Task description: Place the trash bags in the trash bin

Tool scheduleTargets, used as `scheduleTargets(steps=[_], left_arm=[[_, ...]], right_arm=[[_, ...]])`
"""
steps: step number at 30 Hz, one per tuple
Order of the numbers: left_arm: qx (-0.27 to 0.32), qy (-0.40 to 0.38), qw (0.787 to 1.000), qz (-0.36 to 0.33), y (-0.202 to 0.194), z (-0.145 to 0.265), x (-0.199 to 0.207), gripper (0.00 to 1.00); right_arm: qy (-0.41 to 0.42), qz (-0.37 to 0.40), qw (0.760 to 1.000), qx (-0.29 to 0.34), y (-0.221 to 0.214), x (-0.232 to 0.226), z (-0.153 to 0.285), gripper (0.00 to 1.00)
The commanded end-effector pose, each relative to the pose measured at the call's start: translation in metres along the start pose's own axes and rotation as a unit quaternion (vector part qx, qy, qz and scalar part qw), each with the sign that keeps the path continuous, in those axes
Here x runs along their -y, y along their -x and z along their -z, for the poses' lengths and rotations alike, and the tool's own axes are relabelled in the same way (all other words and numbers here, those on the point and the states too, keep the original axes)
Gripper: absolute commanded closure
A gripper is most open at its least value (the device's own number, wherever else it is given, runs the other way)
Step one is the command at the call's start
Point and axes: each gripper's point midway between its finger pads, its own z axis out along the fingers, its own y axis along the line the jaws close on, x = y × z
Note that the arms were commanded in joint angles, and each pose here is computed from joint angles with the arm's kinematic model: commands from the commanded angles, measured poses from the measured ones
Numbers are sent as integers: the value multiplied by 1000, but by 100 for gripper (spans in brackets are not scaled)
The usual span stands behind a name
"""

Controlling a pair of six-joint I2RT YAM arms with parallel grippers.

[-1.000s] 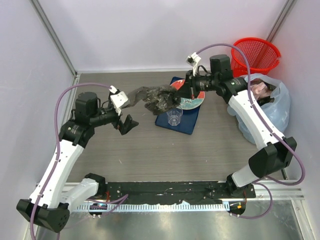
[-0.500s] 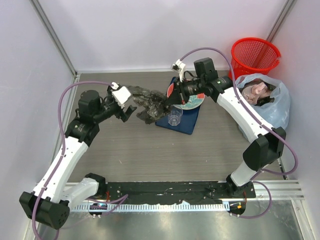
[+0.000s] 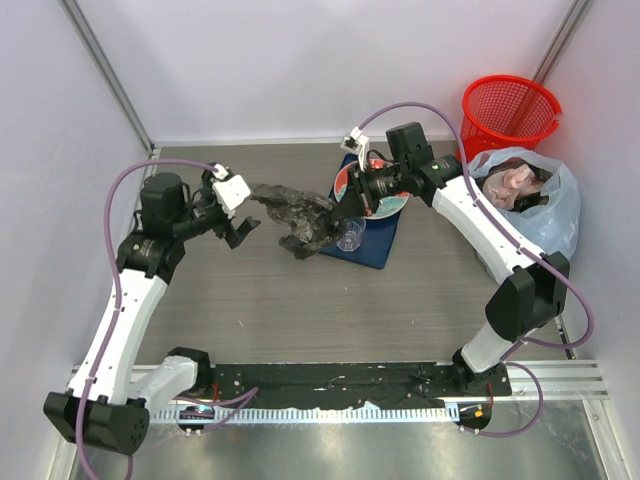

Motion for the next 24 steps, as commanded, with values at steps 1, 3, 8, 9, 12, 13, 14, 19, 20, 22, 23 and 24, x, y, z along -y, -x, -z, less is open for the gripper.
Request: scheduleTargets(steps=[1,3,8,9,12,13,14,19,20,22,23,24], left_arm=[[3,-39,998,-42,-1,-7,4,0],[1,-40,998,-37,-3,-14,0,0],[0,-36,999,-37,2,-17,-7,0],[-7,-26,999,-36,1,-17,-10,0],[-23,-34,999,-13,-3,-13,-7,0],[-7,-65,997,-32,5,-12,2,2],[-13,-98,995,-24,0,-8,16,11],[5,-178,984,-16,4,-9,48,38],[-3,-184,983,-15,0,-9,52,45],[-12,-190,982,-6,-2,-7,57,52],[-23,-200,980,11,-6,-3,63,62],[-30,-204,978,18,-7,0,66,67]], right_arm=[[28,30,999,6,10,-16,5,99],[30,32,999,-5,5,-18,4,99],[19,52,998,-23,-2,-15,5,99],[17,49,998,-26,-4,-15,6,99],[27,53,998,-32,-8,-21,9,99],[29,54,998,-32,-9,-23,9,99],[33,54,997,-32,-9,-25,9,99],[44,82,995,-40,-7,-29,1,99],[47,89,994,-41,-5,-31,-1,99],[52,103,992,-45,-3,-28,-10,99],[52,106,992,-44,0,-25,-12,99],[48,118,991,-38,10,-22,-13,99]])
